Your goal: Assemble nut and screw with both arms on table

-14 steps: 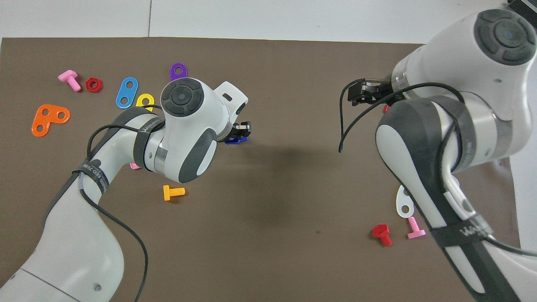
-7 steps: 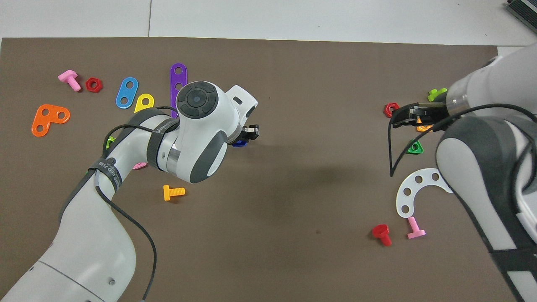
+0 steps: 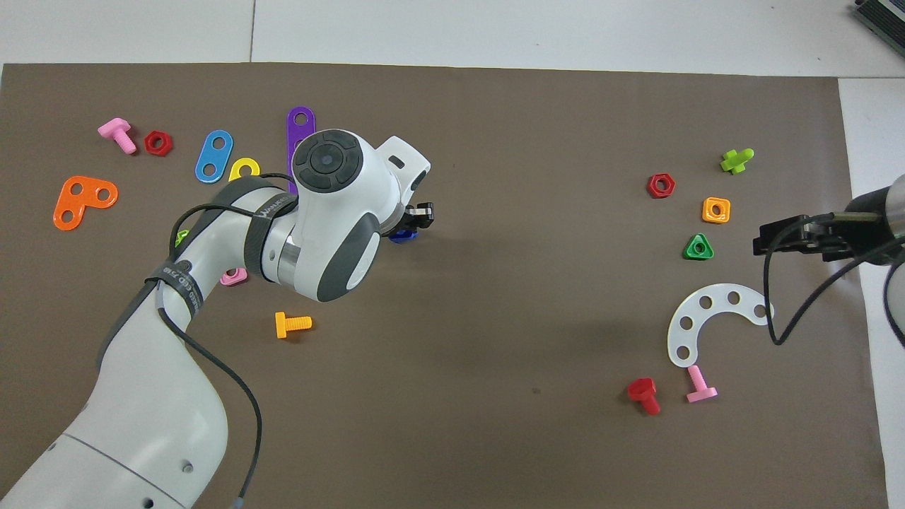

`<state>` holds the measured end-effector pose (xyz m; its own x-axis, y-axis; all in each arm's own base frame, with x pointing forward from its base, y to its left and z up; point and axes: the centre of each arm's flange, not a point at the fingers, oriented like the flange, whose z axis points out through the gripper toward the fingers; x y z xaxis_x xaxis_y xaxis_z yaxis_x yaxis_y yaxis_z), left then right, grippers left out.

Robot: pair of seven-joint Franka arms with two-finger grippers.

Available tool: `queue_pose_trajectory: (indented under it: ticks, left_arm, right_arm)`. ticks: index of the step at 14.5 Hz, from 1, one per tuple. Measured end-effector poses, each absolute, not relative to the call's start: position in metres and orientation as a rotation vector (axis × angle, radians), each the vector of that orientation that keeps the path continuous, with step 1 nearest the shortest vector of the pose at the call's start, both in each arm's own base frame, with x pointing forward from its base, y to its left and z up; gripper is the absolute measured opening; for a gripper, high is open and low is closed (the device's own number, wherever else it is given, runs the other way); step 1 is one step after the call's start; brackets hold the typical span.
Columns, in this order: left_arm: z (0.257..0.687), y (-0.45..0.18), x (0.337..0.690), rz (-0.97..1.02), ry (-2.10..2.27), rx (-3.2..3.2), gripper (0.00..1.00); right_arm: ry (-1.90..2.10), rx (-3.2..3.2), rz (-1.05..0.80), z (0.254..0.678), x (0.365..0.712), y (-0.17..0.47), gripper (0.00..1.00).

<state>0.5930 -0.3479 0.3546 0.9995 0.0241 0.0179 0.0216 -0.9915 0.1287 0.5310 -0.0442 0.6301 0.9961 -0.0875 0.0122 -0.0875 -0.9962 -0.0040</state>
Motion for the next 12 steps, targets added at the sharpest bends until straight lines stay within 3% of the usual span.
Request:
queue_pose_trajectory:
  ticks: [3, 12]
  left_arm:
    - [0.354, -0.348, 0.594, 0.032, 0.036, 3.012, 0.46]
    - [0.339, -0.348, 0.596, 0.046, 0.040, 3.006, 0.46]
  right_arm:
    - [0.175, -3.134, 0.005, 0.652, 0.525, -0.042, 1.00]
    - [0.195, -3.135, 0.038, 0.642, 0.530, -0.036, 1.00]
